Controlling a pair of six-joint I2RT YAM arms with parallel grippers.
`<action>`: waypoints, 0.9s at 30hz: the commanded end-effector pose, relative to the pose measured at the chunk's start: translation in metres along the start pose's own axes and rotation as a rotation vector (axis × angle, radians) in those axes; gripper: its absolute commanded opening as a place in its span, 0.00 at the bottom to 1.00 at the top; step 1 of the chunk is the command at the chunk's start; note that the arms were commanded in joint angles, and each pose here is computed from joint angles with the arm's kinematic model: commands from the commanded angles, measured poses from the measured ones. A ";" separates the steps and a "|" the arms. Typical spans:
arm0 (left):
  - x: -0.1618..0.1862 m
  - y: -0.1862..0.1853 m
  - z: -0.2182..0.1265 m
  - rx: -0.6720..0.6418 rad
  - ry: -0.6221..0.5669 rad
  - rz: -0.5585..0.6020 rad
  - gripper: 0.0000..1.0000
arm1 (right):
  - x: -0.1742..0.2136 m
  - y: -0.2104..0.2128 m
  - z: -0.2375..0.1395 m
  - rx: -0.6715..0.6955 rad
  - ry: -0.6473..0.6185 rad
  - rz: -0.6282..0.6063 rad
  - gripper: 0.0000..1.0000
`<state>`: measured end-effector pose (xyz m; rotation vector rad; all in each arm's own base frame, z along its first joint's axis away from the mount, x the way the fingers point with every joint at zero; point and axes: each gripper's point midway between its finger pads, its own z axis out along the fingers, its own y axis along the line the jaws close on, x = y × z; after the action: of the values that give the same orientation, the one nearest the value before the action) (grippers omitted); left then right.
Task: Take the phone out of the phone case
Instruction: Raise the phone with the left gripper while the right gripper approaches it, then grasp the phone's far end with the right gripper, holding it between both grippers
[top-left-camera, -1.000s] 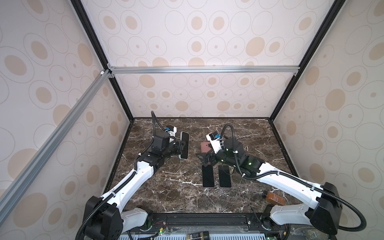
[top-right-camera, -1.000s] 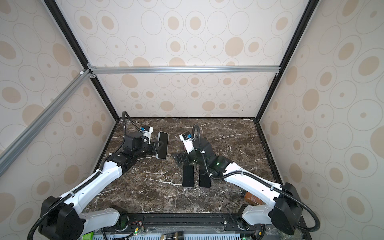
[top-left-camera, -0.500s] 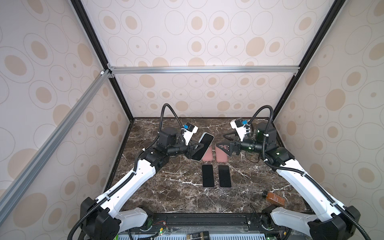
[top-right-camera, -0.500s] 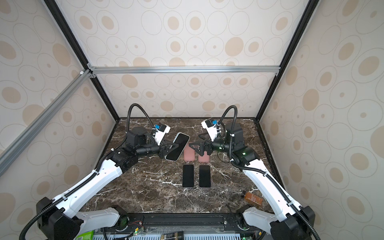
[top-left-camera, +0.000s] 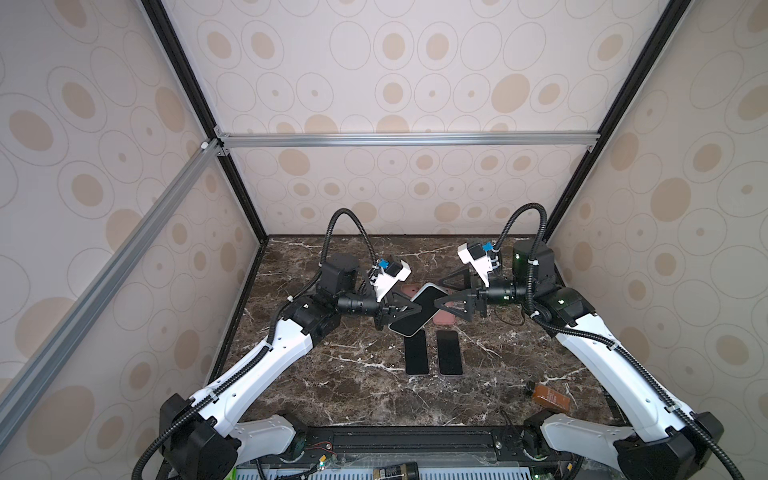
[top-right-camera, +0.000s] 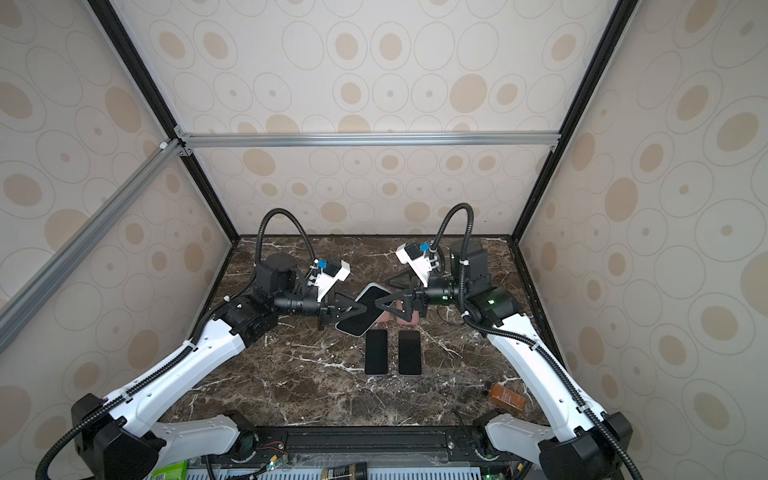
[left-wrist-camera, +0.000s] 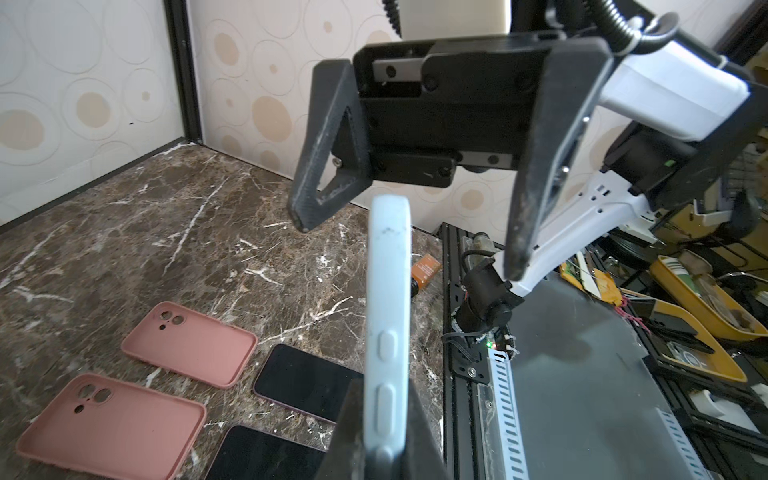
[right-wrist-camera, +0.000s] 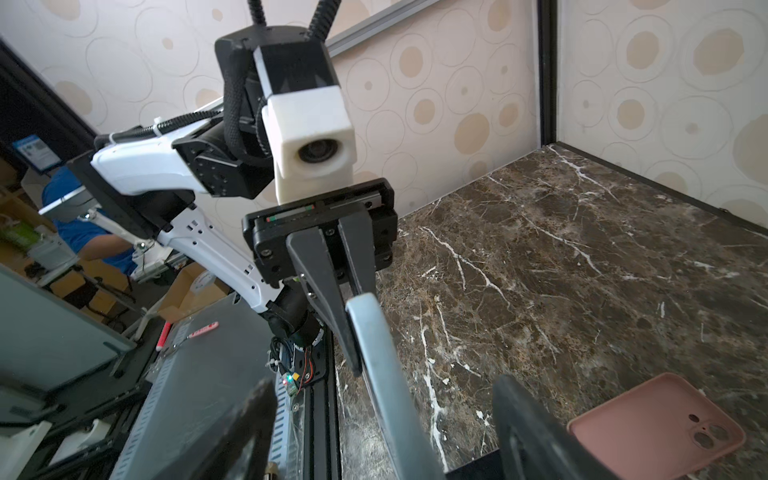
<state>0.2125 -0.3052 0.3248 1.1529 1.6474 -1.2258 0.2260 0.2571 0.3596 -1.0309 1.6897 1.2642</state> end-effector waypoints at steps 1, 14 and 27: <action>-0.025 -0.026 -0.006 0.095 -0.062 0.130 0.00 | -0.001 0.019 -0.001 -0.121 0.011 -0.014 0.76; -0.022 -0.034 -0.003 0.150 -0.057 0.124 0.00 | -0.002 0.031 0.001 -0.246 0.018 0.038 0.29; -0.021 -0.036 -0.003 0.160 -0.077 0.113 0.34 | -0.017 0.037 -0.007 -0.190 -0.049 -0.026 0.00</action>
<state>0.1918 -0.3107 0.3380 1.2254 1.5509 -1.3452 0.2045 0.2642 0.3692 -1.1302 1.6038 1.4684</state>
